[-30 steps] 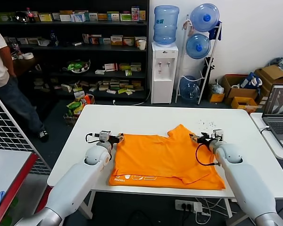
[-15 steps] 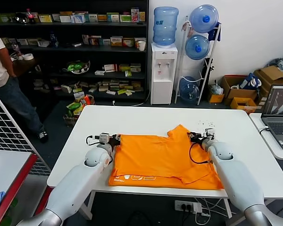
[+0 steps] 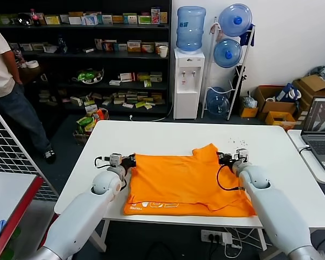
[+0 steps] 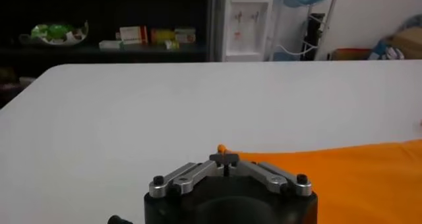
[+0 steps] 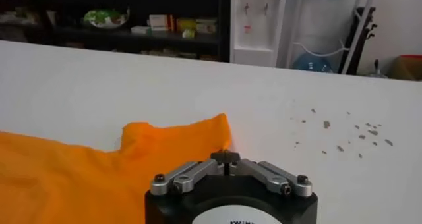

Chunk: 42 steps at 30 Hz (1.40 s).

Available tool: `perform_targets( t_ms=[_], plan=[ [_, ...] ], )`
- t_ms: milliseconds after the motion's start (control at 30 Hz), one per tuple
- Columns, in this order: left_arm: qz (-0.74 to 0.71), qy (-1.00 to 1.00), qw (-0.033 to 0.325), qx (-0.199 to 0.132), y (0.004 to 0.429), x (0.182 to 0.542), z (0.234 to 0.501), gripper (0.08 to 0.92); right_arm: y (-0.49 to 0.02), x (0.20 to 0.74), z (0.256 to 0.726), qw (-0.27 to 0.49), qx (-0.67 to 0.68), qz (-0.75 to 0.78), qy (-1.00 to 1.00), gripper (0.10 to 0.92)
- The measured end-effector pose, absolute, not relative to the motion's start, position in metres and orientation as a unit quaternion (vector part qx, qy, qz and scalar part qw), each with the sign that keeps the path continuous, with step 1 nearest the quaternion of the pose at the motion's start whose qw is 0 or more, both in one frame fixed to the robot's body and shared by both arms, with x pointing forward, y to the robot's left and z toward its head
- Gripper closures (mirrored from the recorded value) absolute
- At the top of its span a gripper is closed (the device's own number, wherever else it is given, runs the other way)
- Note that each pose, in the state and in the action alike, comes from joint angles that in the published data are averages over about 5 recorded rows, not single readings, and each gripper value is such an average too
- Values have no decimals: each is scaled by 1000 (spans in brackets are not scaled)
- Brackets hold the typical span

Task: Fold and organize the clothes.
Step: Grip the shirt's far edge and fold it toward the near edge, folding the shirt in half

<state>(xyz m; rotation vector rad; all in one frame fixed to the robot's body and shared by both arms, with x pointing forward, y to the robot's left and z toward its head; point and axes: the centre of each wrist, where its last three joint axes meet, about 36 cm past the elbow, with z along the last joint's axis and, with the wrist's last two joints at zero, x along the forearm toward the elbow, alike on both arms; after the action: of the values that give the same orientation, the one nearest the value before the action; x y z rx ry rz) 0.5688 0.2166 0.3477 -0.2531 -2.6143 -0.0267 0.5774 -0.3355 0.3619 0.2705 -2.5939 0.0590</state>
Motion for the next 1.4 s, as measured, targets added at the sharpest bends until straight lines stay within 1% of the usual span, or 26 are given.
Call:
perform_targets(
  t_ms=[267,500,833,1067,1167,1233,1400],
  plan=[
    [-2,-967,234,-104,223,545,367,910,-344,532,380,239,86,37,-967,898],
    [-1,-965,231,-121,233,505,380,910,-356,475,394,247,74,54,-965,898],
    [-15,-957,252,-146,244,431,389,910,-360,386,410,287,71,75,-952,898],
    [-16,-950,269,-161,239,387,384,907,-358,345,410,316,71,86,-942,898],
    [-19,-950,268,-162,236,377,380,864,-357,335,409,322,69,90,-940,842],
    [-18,-951,265,-161,234,372,378,809,-355,331,409,322,69,92,-940,772],
    [-6,-955,254,-155,229,369,376,662,-349,325,412,315,72,95,-941,634]
  ],
)
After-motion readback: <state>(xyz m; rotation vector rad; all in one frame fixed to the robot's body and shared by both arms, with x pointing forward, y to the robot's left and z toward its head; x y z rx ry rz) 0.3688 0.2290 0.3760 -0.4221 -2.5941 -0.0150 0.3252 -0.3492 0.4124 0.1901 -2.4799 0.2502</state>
